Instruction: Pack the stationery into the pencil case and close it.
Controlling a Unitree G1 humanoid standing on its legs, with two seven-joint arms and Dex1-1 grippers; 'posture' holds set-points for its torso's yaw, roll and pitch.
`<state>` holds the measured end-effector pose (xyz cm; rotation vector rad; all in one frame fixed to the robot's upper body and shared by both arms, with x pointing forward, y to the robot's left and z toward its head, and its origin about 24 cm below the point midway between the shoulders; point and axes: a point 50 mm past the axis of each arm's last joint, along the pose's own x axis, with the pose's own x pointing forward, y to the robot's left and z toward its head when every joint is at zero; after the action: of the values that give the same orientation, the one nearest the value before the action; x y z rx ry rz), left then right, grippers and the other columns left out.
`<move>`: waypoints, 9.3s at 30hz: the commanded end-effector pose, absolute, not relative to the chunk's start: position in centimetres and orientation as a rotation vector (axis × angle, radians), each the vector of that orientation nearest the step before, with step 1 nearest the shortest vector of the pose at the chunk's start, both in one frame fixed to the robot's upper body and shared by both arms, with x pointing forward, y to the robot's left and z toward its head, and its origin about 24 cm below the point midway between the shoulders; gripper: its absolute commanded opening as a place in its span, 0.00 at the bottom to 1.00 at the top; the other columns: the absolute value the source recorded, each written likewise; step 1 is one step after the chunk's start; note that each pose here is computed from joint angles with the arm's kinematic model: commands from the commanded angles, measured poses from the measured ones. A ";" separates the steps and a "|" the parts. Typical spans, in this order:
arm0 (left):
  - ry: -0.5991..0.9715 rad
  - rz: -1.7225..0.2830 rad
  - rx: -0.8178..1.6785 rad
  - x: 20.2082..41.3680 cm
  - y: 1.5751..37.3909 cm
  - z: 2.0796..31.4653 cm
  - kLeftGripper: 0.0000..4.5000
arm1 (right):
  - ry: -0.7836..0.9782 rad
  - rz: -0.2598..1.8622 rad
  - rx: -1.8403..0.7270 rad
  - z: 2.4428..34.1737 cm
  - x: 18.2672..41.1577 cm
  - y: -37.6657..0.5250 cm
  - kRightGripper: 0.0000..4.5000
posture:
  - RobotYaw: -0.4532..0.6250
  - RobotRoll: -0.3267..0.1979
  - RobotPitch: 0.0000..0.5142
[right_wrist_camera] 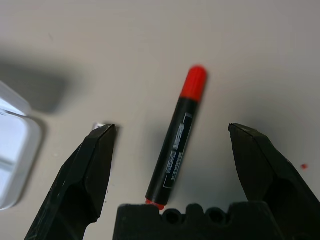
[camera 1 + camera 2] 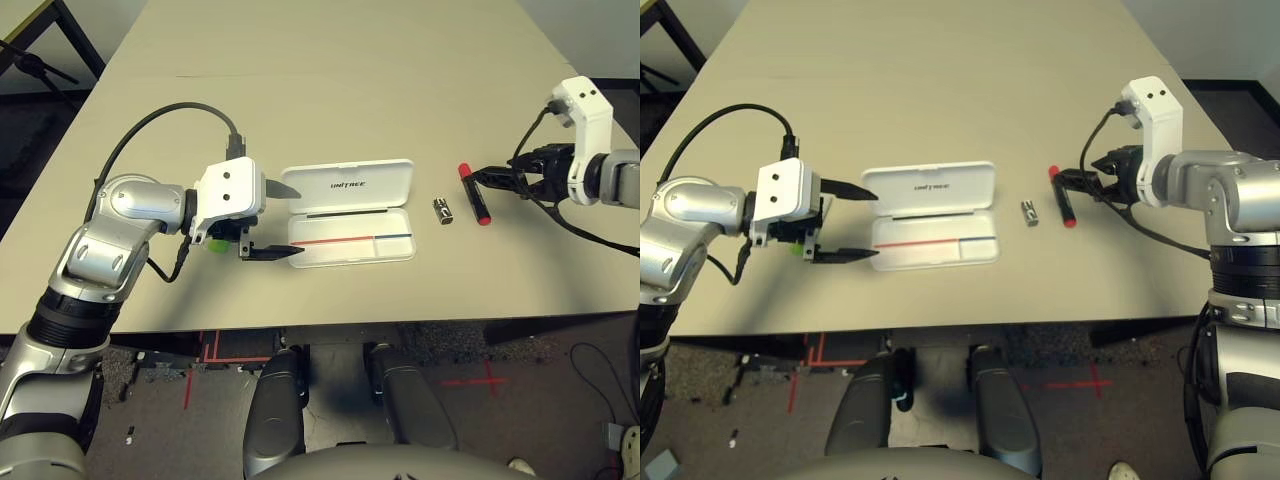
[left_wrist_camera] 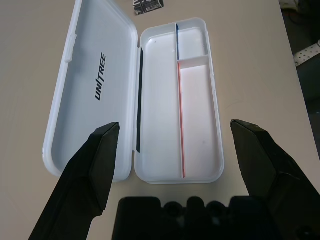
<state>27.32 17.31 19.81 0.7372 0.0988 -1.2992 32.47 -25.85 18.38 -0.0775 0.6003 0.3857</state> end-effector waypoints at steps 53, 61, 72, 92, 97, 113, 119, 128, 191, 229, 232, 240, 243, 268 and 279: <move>0.138 -1.330 0.746 26.8 16.5 20.0 1.00 | 0.504 0.894 -0.815 21.7 31.9 -26.8 0.11 | 0.36 0.62 0.38; 0.146 -1.324 0.746 26.7 16.6 19.8 1.00 | 0.471 1.213 -0.846 21.7 30.9 -23.7 0.11 | 0.37 0.62 0.37; 0.154 -1.320 0.746 26.7 16.7 19.6 1.00 | 0.361 1.399 -0.902 20.9 31.6 -18.7 0.11 | 0.38 0.62 0.36; 0.179 -1.273 0.730 26.0 17.0 18.9 1.00 | 0.276 1.452 -0.951 17.5 33.6 -11.2 0.11 | 0.45 0.62 0.37; 0.185 -1.264 0.727 25.8 17.1 18.8 1.00 | 0.206 1.467 -0.948 17.0 33.6 -10.4 0.11 | 0.46 0.62 0.38; 0.208 -1.263 0.718 25.8 17.3 18.4 1.00 | 0.214 1.506 -0.708 19.4 31.5 -15.6 1.00 | 0.44 0.62 0.40; 0.221 -1.250 0.694 25.8 17.6 18.2 1.00 | 0.263 1.393 -0.521 21.0 29.9 -19.7 1.00 | 0.43 0.62 0.39; 0.232 -1.228 0.690 25.9 18.2 18.4 1.00 | 0.224 1.324 -0.326 22.8 26.8 -23.1 1.00 | 0.41 0.62 0.37; 0.742 -0.277 0.213 29.3 23.8 12.9 0.24 | 0.177 1.313 -0.394 21.1 27.5 -21.5 1.00 | 0.41 0.62 0.39; 0.384 -1.355 0.701 28.6 11.3 16.6 0.24 | 0.245 1.293 -0.432 19.9 27.8 -22.6 1.00 | 0.40 0.62 0.37; 0.400 -1.345 0.718 29.0 10.7 16.5 0.24 | 0.249 1.288 -0.434 19.8 27.7 -22.7 1.00 | 0.39 0.62 0.38; 0.451 -1.338 0.730 29.2 9.9 15.6 0.24 | 0.254 1.277 -0.441 19.7 27.5 -22.8 1.00 | 0.38 0.62 0.38; 0.465 -1.346 0.724 29.0 9.8 15.3 0.24 | 0.256 1.272 -0.445 19.7 27.5 -22.9 1.00 | 0.38 0.62 0.38; 0.325 -1.317 0.689 27.4 14.5 19.7 1.00 | 0.275 1.251 -0.442 20.1 27.7 -23.4 1.00 | 0.39 0.62 0.38; 0.243 -1.271 0.681 25.9 16.9 22.5 1.00 | 0.496 1.021 -0.364 20.8 27.7 -24.6 1.00 | 0.42 0.62 0.38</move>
<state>26.43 16.79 21.93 0.6743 0.2560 -1.2578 27.85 -24.54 20.39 -0.3698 0.4565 1.0619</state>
